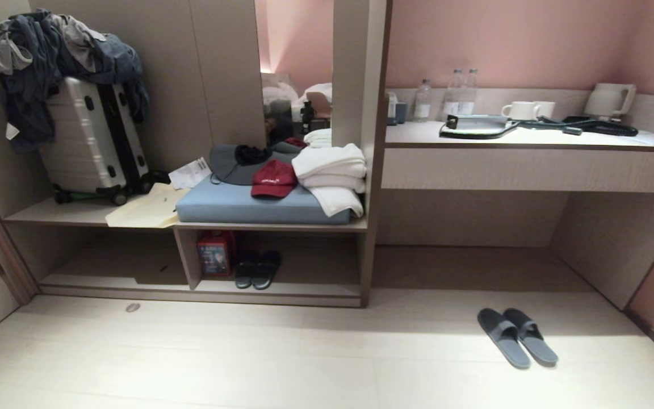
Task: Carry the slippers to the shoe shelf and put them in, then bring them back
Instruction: Pick up the slippers on the floor
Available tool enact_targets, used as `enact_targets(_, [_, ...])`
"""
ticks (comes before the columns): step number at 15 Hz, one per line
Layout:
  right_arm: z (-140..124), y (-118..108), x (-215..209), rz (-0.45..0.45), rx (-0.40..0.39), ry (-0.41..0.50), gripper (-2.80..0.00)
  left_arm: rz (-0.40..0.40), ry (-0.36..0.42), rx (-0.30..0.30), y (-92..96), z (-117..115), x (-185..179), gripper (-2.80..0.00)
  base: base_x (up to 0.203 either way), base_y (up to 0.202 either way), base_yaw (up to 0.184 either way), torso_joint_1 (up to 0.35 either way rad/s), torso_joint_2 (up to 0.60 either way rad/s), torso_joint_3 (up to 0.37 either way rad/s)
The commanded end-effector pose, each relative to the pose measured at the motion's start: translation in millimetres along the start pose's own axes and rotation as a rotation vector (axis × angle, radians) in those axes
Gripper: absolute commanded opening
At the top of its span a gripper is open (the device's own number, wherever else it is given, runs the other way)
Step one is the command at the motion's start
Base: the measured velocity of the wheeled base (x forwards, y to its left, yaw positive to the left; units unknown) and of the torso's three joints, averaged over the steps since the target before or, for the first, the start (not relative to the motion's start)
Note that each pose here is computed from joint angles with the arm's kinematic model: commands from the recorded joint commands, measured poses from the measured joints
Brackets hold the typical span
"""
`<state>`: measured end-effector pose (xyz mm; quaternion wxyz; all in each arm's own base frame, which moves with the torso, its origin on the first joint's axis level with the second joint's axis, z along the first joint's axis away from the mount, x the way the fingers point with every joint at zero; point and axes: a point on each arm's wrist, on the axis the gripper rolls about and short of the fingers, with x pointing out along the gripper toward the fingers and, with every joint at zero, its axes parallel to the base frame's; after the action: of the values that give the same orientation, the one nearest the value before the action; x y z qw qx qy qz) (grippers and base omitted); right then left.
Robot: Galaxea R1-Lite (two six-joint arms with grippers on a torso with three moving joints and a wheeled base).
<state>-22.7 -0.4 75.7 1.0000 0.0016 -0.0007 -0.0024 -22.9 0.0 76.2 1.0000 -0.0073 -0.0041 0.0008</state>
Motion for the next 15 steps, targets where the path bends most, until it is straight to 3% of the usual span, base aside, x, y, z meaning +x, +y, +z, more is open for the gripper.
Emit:
enact_targets(1, [0.1,0.0,0.1,0.000,0.000,0.000,-2.80,0.001,0.000,0.001,0.0,0.1,0.1,-2.80,0.197,0.000,-0.003,0.002,0.00,0.002])
enact_targets(15, [0.1,0.0,0.1,0.001,-0.003,0.000,-2.80,0.001,0.000,0.001,0.0,0.1,0.1,-2.80,0.196,0.000,0.000,0.002,0.00,0.002])
